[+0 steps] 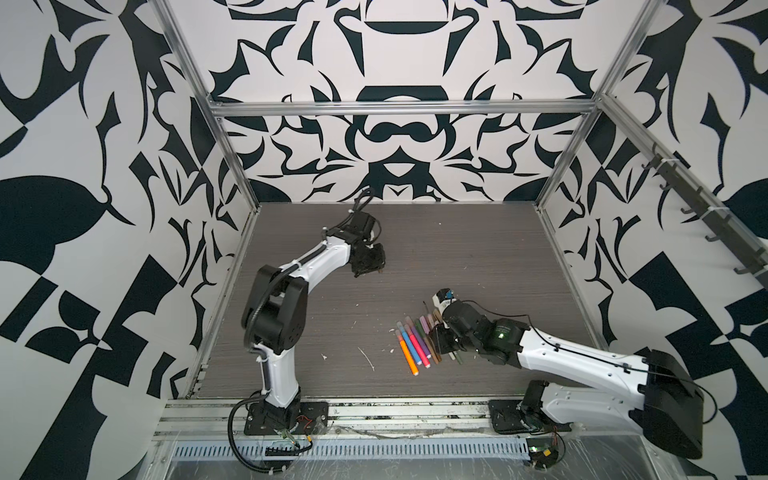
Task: Open the pen caps
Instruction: 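Carry the cap away with the left gripper and lower it to the table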
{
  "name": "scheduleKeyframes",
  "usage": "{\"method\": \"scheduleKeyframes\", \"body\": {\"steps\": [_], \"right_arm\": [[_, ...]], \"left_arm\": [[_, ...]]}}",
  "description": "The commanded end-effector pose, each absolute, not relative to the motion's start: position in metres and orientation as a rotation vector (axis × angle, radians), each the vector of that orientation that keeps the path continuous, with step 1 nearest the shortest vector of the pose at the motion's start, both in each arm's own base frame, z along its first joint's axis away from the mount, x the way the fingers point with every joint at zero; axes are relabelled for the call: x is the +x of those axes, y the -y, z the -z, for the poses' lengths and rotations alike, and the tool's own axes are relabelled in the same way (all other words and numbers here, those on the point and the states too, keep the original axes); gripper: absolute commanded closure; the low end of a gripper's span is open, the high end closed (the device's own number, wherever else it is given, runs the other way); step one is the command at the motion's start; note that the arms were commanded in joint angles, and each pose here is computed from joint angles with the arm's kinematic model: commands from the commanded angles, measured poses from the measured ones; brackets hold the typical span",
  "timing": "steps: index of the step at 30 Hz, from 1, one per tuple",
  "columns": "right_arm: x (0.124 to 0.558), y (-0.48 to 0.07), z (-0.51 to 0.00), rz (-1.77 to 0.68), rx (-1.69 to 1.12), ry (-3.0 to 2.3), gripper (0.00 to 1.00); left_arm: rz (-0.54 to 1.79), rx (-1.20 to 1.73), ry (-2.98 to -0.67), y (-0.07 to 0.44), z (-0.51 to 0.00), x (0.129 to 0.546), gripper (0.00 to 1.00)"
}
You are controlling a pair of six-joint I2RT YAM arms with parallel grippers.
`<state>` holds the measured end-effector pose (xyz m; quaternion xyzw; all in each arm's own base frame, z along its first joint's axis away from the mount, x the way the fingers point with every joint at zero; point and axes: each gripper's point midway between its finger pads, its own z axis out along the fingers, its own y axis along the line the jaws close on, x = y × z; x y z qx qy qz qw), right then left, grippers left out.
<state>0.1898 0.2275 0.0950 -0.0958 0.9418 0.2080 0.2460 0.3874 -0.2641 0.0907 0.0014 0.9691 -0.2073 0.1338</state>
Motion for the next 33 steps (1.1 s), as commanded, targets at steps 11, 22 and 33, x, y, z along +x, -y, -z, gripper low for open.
{"method": "scheduleKeyframes", "body": {"steps": [11, 22, 33], "right_arm": [[0.198, -0.179, -0.095, -0.492, -0.114, -2.506, 1.00], [0.198, -0.180, -0.093, -0.513, -0.124, -2.509, 1.00], [0.198, -0.179, -0.092, -0.517, -0.116, -2.512, 1.00]], "left_arm": [[0.164, 0.120, -3.003, 0.275, -0.037, 0.383, 1.00], [0.107, 0.089, -3.032, 0.276, -0.020, 0.390, 0.96], [0.128, 0.077, -3.048, 0.278, -0.016, 0.388, 0.69]]}}
